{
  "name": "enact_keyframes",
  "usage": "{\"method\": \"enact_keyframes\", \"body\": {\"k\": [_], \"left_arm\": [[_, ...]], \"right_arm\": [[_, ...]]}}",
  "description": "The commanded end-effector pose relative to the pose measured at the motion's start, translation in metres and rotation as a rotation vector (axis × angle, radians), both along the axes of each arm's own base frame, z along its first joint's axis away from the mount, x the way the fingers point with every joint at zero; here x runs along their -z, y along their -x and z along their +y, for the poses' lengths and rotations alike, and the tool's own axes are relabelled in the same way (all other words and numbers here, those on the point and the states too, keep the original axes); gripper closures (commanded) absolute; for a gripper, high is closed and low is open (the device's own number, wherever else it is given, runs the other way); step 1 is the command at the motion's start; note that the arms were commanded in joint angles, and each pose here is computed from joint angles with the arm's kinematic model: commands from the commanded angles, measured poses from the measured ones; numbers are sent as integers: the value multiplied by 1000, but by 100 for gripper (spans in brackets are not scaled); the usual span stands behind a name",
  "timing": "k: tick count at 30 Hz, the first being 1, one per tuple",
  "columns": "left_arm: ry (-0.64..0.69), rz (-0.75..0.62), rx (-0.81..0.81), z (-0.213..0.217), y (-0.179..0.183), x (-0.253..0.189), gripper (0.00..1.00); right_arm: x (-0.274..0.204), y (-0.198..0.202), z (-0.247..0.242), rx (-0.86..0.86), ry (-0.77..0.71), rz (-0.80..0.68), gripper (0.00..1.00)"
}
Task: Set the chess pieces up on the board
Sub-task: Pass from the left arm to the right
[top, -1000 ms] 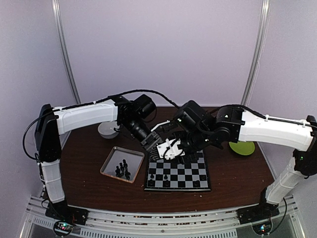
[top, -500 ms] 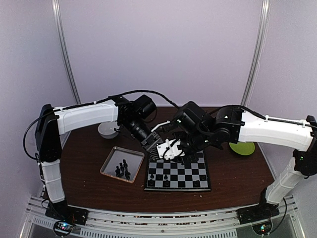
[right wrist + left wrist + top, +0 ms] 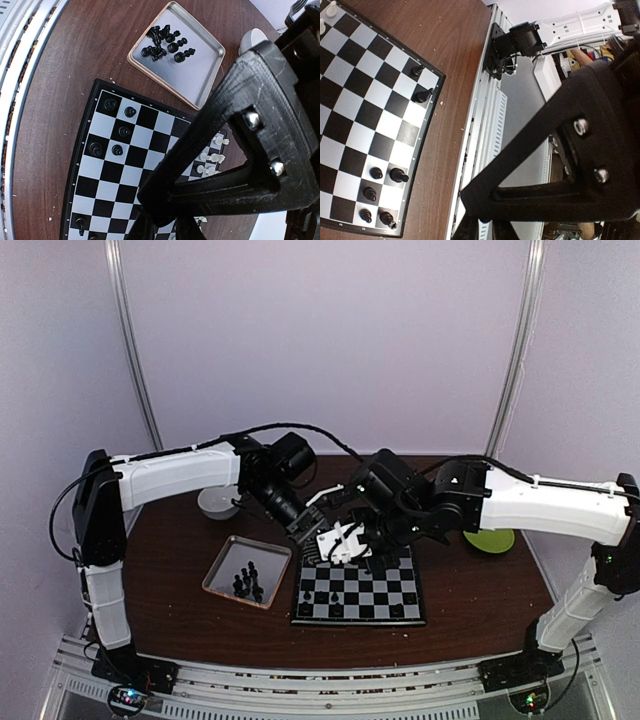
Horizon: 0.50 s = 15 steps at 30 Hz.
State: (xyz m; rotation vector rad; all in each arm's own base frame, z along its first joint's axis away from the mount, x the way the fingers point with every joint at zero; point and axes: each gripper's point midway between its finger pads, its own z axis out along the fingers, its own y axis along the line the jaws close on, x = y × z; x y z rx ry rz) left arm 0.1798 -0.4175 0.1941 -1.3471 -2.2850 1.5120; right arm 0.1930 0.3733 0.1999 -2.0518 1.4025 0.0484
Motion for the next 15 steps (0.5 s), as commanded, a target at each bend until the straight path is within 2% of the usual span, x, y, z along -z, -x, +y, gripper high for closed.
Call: {"method": "enact_keyframes", "body": {"k": [1, 10, 12, 15], "left_arm": [[47, -74, -30, -2, -18, -13, 86], [19, -174, -146, 25, -37, -18, 73], [32, -241, -200, 30, -46, -23, 73], [91, -410, -307, 36, -64, -42, 72]], "right_arm": [[10, -5, 0, 52, 2, 6, 92], [3, -25, -10, 183, -105, 166, 92], [-1, -29, -12, 205, -137, 220, 92], [-5, -30, -13, 234, -192, 341, 91]]}}
